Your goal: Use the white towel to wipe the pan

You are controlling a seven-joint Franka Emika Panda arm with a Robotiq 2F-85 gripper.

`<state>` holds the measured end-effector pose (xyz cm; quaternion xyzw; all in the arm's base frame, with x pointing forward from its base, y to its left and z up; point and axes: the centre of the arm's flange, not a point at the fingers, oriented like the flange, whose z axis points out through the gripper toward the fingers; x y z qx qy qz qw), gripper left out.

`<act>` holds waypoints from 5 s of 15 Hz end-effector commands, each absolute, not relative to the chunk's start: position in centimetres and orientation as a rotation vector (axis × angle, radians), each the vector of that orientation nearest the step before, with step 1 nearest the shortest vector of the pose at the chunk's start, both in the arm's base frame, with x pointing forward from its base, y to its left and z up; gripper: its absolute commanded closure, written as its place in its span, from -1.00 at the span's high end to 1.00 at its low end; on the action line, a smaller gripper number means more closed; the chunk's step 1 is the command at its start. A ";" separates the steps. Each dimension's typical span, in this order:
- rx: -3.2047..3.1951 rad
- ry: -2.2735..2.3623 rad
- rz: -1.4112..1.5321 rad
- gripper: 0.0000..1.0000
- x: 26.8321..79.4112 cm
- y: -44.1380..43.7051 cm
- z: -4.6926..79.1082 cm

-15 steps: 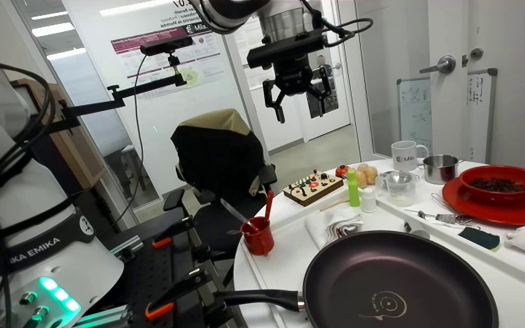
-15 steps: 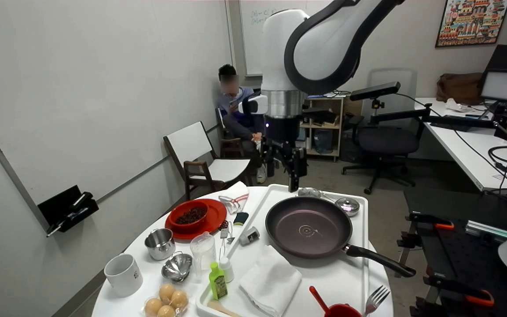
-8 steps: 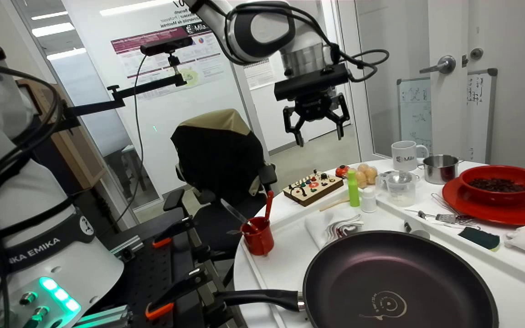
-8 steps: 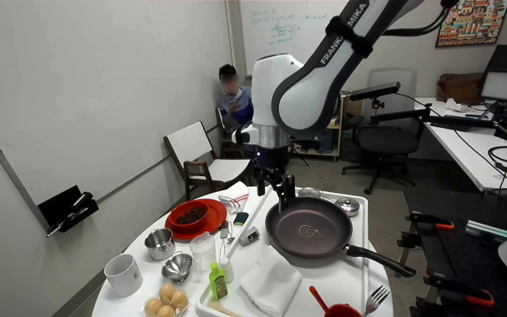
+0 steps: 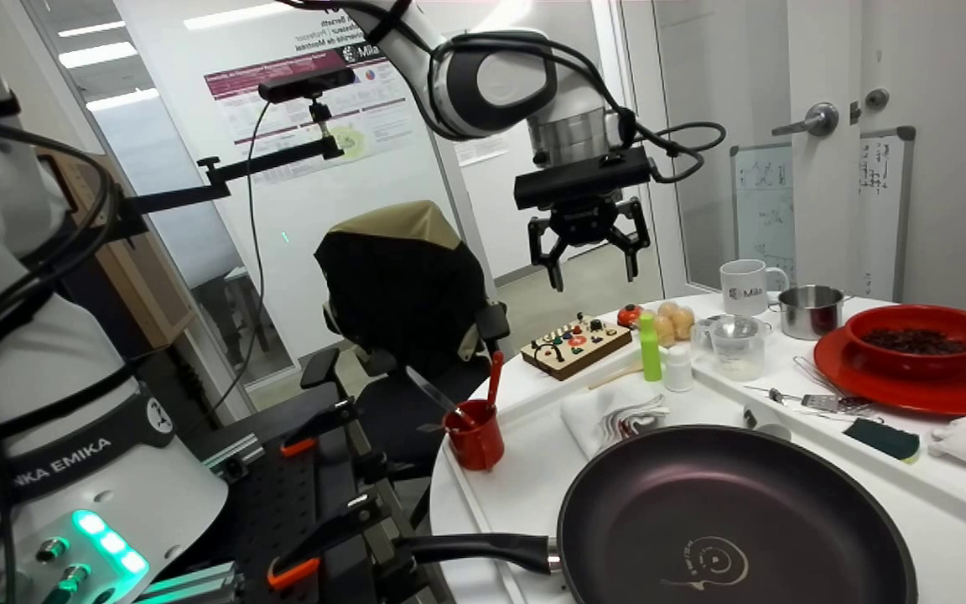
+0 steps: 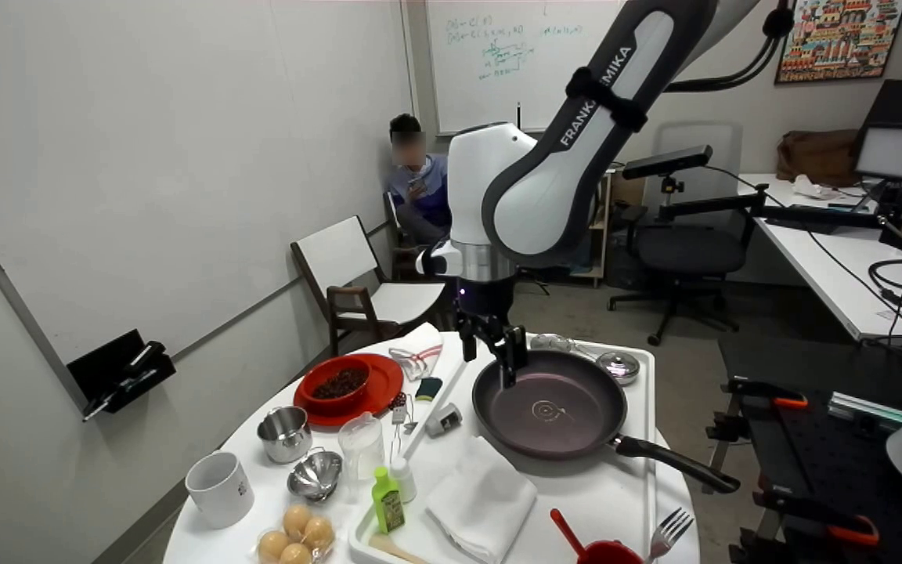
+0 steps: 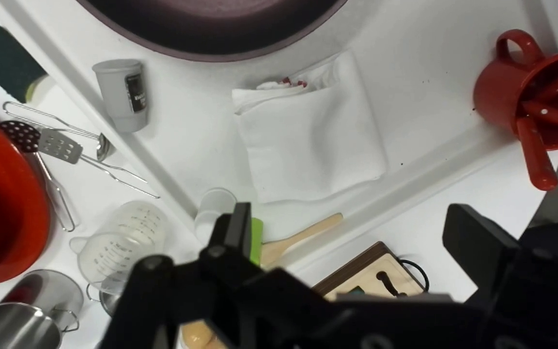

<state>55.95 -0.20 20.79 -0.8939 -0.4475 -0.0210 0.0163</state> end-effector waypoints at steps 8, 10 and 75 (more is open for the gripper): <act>-2.714 -1.582 0.088 1.00 55.9 3.0 14.1; -2.689 -1.645 0.058 1.00 56.1 3.6 12.2; -2.728 -1.684 -0.075 -0.85 57.2 7.3 5.0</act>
